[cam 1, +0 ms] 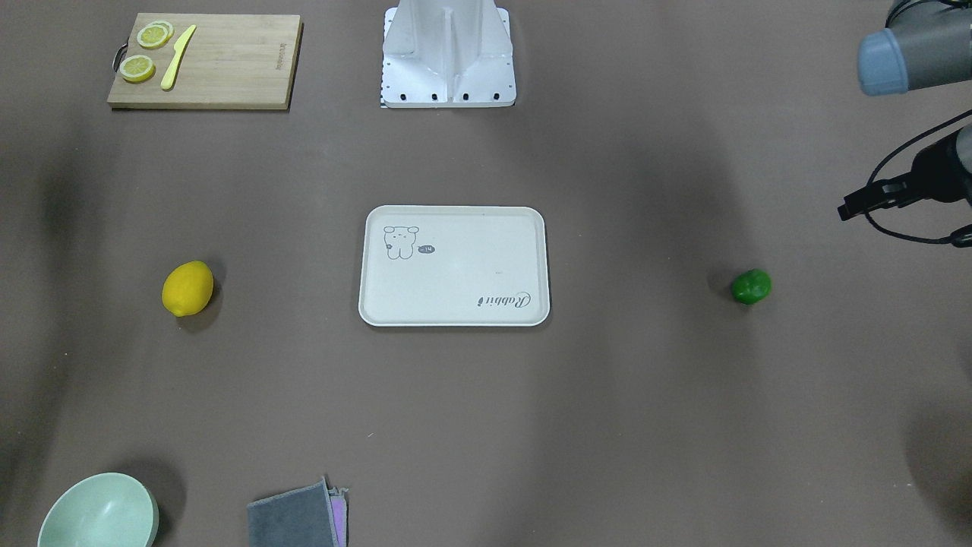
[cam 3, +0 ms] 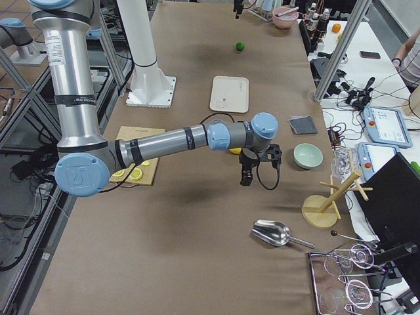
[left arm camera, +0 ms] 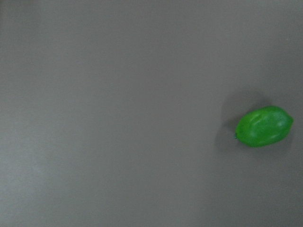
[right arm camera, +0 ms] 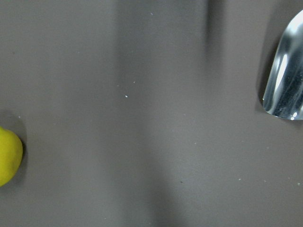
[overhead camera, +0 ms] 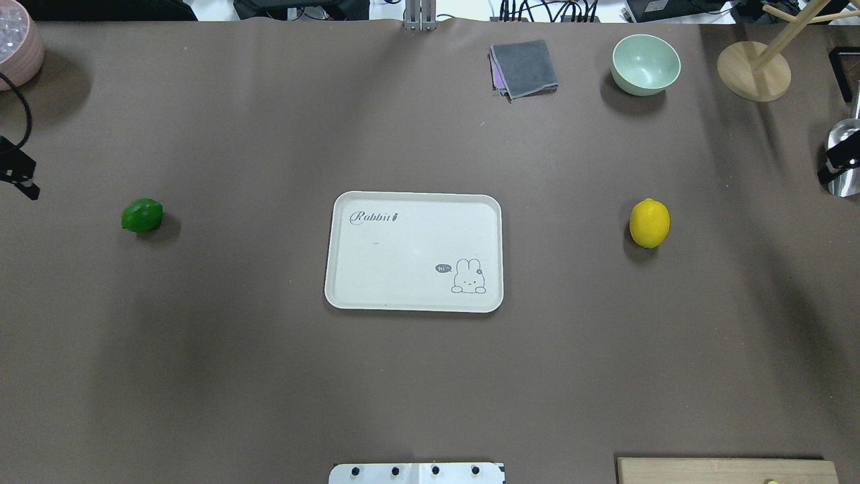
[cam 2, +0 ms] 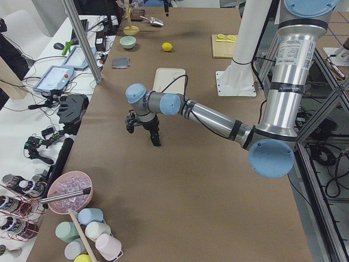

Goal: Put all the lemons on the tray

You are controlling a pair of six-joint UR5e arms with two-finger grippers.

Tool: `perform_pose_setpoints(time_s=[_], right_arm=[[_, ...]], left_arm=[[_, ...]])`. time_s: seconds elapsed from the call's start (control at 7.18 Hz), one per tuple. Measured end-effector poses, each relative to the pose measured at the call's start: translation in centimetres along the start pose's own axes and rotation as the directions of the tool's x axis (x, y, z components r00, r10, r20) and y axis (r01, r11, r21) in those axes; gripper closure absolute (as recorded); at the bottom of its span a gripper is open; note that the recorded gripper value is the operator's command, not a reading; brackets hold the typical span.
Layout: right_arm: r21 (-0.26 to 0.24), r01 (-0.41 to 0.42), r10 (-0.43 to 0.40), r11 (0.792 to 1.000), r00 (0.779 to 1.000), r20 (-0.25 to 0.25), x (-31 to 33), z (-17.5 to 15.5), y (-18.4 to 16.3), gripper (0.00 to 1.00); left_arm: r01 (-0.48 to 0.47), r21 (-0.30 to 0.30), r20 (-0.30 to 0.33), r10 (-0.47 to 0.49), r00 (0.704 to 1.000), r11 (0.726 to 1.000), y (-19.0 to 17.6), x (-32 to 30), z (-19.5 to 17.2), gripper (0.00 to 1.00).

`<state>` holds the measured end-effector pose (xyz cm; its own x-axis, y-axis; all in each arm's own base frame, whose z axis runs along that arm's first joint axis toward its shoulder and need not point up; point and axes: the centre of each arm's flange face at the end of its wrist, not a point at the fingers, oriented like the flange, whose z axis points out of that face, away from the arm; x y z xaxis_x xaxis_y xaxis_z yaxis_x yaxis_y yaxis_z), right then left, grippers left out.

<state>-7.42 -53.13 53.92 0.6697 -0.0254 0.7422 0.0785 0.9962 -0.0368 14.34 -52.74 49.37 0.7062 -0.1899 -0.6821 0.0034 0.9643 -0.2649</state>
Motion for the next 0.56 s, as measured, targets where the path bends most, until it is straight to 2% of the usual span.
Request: perform_pose_setpoints(time_s=[0.28,0.56], right_arm=[[0.012,-0.016,0.016,1.000,1.000,0.018,-3.7,1.1,-0.8,0.00],[0.001,-0.042,0.042,0.999,0.999,0.033,-8.8,2.1,-2.1,0.00]], left_arm=[[0.005,-0.008,-0.004,-0.005,1.000,1.000,-2.2,4.6,3.4,0.02],[0.000,-0.001,-0.014,0.000,1.000,1.000,-5.5,7.7,5.0,0.03]])
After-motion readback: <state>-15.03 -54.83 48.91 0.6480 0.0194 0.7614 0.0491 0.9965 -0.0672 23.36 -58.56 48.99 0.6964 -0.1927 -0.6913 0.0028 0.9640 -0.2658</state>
